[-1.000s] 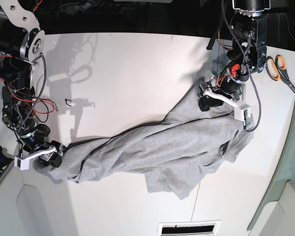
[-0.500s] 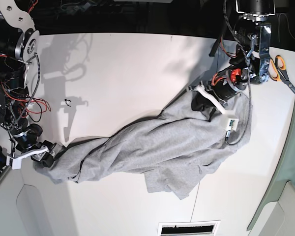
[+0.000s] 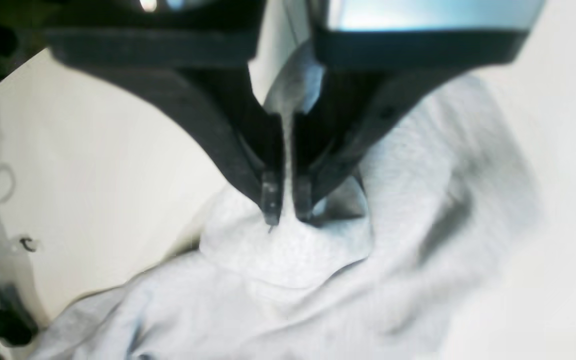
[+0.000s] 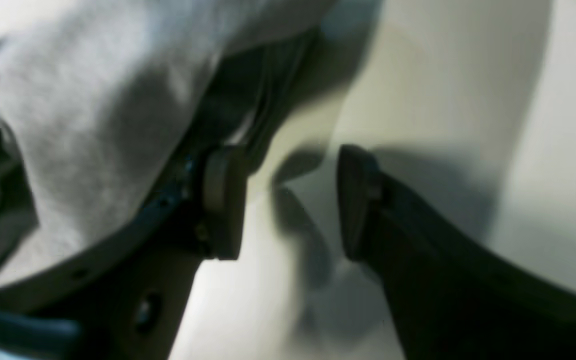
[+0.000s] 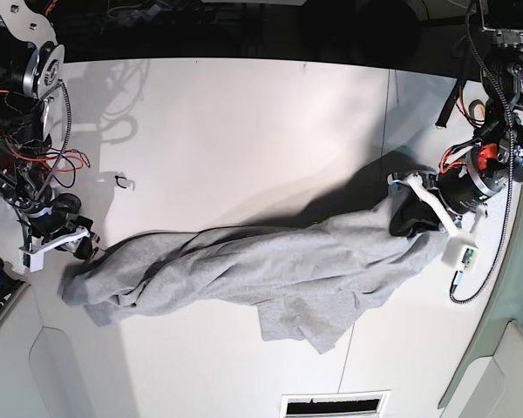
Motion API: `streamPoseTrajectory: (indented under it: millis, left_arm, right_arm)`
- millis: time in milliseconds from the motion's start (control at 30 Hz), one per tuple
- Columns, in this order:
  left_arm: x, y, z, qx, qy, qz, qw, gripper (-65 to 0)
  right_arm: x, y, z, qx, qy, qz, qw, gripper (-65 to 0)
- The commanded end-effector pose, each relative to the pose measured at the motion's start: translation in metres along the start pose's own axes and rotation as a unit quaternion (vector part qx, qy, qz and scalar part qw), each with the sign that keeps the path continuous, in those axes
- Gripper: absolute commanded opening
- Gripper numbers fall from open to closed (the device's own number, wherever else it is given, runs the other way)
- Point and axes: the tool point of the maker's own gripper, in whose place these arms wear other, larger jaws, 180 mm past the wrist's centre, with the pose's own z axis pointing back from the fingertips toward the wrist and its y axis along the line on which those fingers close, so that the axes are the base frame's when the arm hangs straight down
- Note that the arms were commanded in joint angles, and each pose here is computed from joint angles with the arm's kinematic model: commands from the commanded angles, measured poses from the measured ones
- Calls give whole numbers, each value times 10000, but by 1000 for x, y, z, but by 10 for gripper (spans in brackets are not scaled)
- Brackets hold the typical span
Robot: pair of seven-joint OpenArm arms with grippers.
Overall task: Layout the t-shirt on the table in an organized manner, then fold the t-shirt properly
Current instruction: 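Grasp the shirt end with the left gripper and pull it taut, then pull the shirt ends apart with both grippers to stretch it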
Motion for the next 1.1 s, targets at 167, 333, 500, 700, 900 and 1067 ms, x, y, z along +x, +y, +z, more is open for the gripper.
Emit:
streamPoseTrajectory:
  millis: [167, 333, 500, 700, 900, 1067]
  left_arm:
    - [26, 14, 14, 161, -233, -387, 9988, -650]
    - [34, 30, 22, 393, -362, -338, 9980, -650]
    - [35, 31, 23, 411, -374, -332, 9979, -650]
    - [33, 32, 22, 421, -351, -313, 9980, -650]
    - [32, 33, 22, 432, -343, -316, 9980, -650]
    - [32, 34, 22, 474, -320, -354, 9977, -650]
  right_arm:
    - [3, 30, -9, 337, 31, 267, 9991, -357]
    - [-8, 67, -15, 726, 86, 202, 9971, -370]
    - [-14, 87, -19, 883, 116, 126, 9959, -377]
    - [-6, 99, -16, 1175, 59, 240, 9928, -377]
    - [8, 111, -14, 1290, -22, 362, 9910, -377]
    - [17, 118, -11, 1413, 76, 205, 9897, -377]
